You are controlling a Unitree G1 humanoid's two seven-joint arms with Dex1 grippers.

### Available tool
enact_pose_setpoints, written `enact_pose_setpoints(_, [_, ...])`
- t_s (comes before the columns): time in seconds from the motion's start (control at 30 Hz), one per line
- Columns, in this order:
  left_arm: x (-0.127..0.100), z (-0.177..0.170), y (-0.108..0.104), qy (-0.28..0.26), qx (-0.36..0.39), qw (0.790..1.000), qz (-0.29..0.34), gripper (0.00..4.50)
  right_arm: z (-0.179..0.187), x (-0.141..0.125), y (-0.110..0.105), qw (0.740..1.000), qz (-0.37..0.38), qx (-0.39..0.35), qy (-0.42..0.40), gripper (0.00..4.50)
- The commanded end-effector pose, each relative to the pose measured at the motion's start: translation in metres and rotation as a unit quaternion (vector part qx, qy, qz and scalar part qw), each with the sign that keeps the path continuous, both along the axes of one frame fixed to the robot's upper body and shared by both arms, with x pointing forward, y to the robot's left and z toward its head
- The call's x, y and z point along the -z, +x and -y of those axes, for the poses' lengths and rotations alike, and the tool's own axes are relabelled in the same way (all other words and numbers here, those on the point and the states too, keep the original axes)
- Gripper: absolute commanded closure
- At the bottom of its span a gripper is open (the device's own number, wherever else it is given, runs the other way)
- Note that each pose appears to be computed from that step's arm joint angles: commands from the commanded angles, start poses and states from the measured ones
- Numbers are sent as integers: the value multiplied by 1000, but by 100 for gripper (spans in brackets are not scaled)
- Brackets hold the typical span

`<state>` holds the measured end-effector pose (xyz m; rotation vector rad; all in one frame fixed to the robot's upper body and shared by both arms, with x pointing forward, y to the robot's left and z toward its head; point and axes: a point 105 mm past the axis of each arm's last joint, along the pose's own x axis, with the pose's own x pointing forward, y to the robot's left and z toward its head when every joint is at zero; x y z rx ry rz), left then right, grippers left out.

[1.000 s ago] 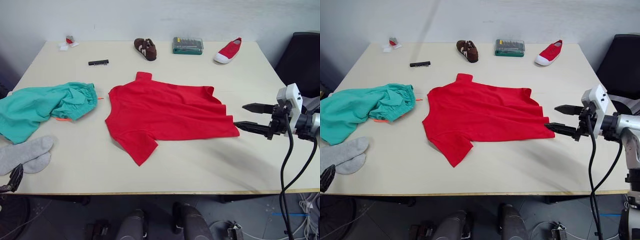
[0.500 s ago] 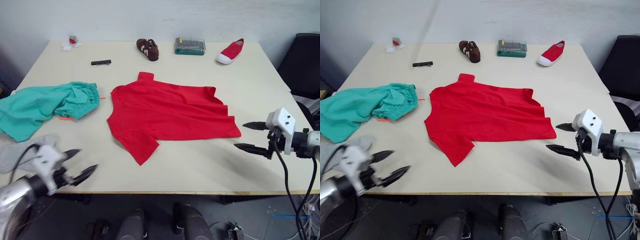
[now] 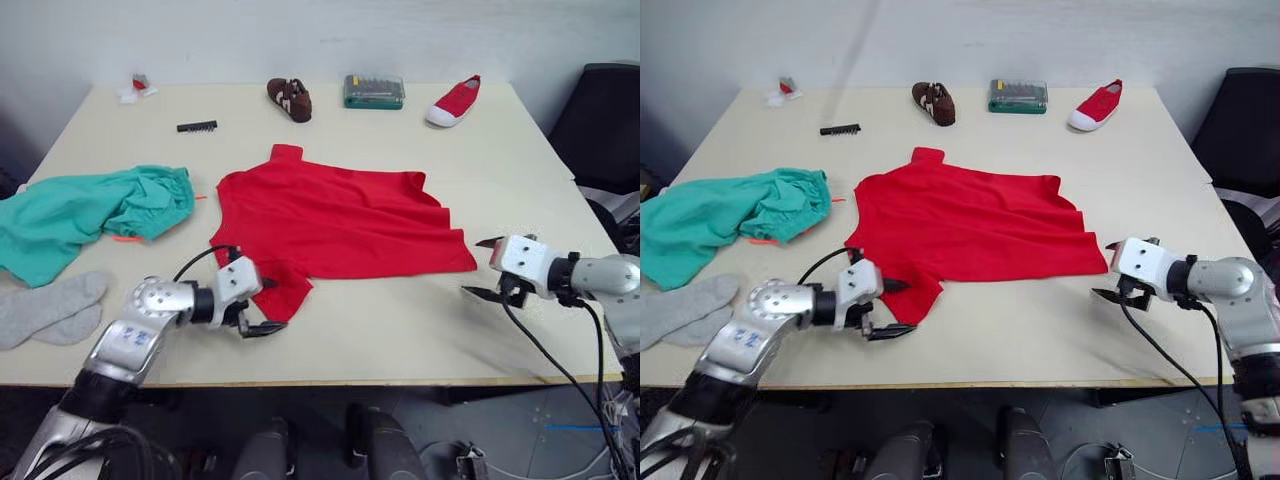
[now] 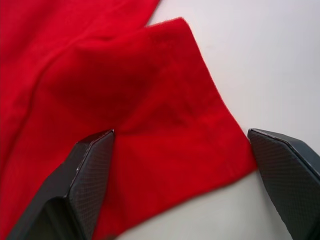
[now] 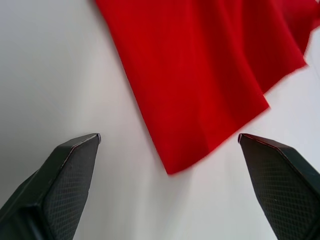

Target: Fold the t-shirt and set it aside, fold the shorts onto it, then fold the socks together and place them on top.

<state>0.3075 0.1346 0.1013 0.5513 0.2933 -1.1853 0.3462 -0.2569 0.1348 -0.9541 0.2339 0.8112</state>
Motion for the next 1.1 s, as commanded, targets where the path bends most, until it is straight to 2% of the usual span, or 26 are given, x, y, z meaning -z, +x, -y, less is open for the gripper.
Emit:
enact_pose_setpoints(0.03, [5,2,1,27,26,999,-1,3,0,0,8,1000,13,1,-14,0])
enact_pose_setpoints(0.23, [21,3,0,57,38,997,-26,3,2,8,9,999,-7,8,-34,0])
enact_pose_setpoints(0.3, [24,-1,1,61,31,997,-25,44,2,11,9,999,-19,12,-35,38])
enact_pose_setpoints(0.47, [25,-9,0,66,31,997,-35,182,5,15,9,998,-27,24,-49,187])
enact_pose_setpoints(0.7, [17,-23,3,64,22,997,-45,390,5,17,11,998,-23,25,-56,431])
enact_pose_setpoints(0.73, [17,-26,1,64,22,996,-52,422,4,18,11,998,-22,24,-57,450])
enact_pose_setpoints(0.77, [17,-28,-2,62,24,996,-58,447,4,18,11,998,-22,23,-57,450])
enact_pose_setpoints(0.97, [9,-49,-19,52,34,993,-100,447,-3,21,1,998,-35,-10,-59,450])
enact_pose_setpoints(1.1, [-3,-60,-41,32,56,987,-149,447,-8,17,-15,997,-42,-41,-55,450])
